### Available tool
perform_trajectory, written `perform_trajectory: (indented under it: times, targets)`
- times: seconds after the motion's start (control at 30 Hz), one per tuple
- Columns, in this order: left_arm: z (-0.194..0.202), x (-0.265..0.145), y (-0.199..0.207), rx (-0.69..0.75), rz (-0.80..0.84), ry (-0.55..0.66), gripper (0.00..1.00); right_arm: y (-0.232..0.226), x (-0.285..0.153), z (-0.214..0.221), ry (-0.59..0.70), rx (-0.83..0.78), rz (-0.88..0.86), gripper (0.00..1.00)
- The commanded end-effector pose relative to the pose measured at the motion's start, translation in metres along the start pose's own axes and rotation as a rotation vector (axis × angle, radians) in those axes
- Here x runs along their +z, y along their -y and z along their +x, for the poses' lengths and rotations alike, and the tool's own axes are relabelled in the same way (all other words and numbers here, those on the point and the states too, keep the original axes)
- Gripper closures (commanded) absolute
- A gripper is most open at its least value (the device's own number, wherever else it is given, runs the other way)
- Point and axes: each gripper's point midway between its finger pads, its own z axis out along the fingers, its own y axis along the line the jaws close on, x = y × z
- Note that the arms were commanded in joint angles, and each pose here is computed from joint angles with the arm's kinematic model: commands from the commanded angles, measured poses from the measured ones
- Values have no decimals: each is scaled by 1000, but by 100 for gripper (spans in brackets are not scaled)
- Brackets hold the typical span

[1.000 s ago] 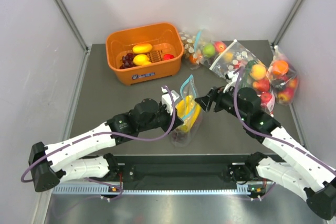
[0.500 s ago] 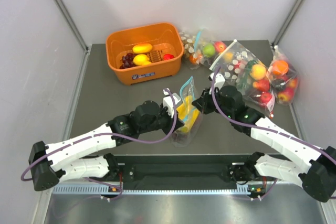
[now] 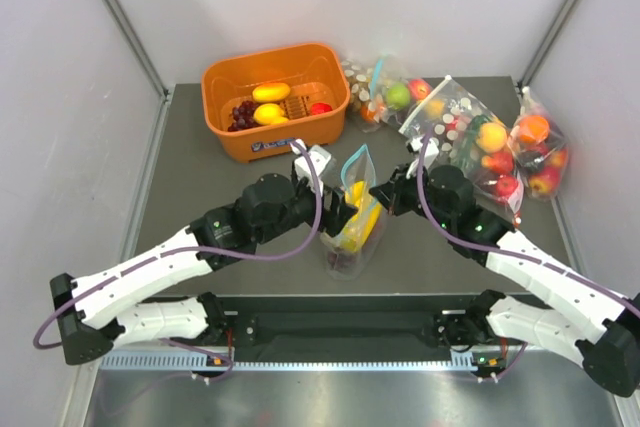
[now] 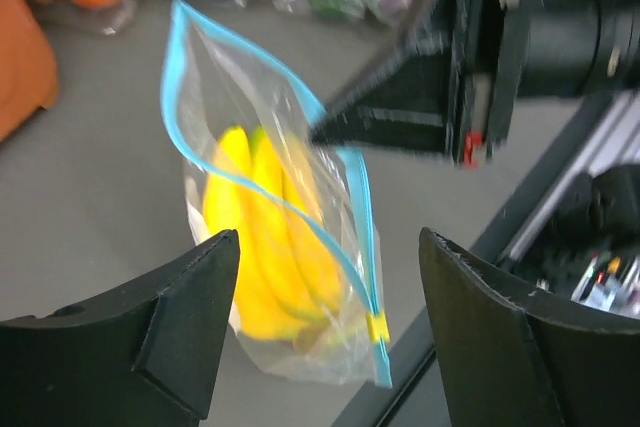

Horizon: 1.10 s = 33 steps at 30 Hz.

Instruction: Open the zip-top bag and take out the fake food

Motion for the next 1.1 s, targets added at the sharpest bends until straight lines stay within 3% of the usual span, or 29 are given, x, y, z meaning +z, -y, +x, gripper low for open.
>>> perform_trajectory:
  times: [0.0,0.17,0.5,0.6,0.63,0.67,0.77,0.83,1.07]
  targets:
    - [-26,6,-26,-100,-123,52,22,-8,-5,-9,55,-18,-26,100]
    - [-6,35,-52,-240,-113,-35,25,-12,-10,-9,67,-24,-37,100]
    - [9,59,-40,-275,-14,-58,25,-13,-11,-3,57,-43,-43,100]
    - [23,68,-42,-274,-16,-110,39,-11,-11,0,53,-48,-38,100]
    - [25,70,-41,-275,-10,-117,48,-6,-11,-3,65,-50,-12,100]
    - [29,71,-41,-276,-5,-130,64,0,-12,-3,71,-58,16,100]
    - [29,76,-39,-281,16,-132,94,13,-21,-17,119,-92,92,100]
    - [26,79,-36,-285,32,-126,100,18,-30,-29,151,-103,120,100]
    - [-12,93,-20,-299,131,-52,100,46,-62,-90,265,-150,238,100]
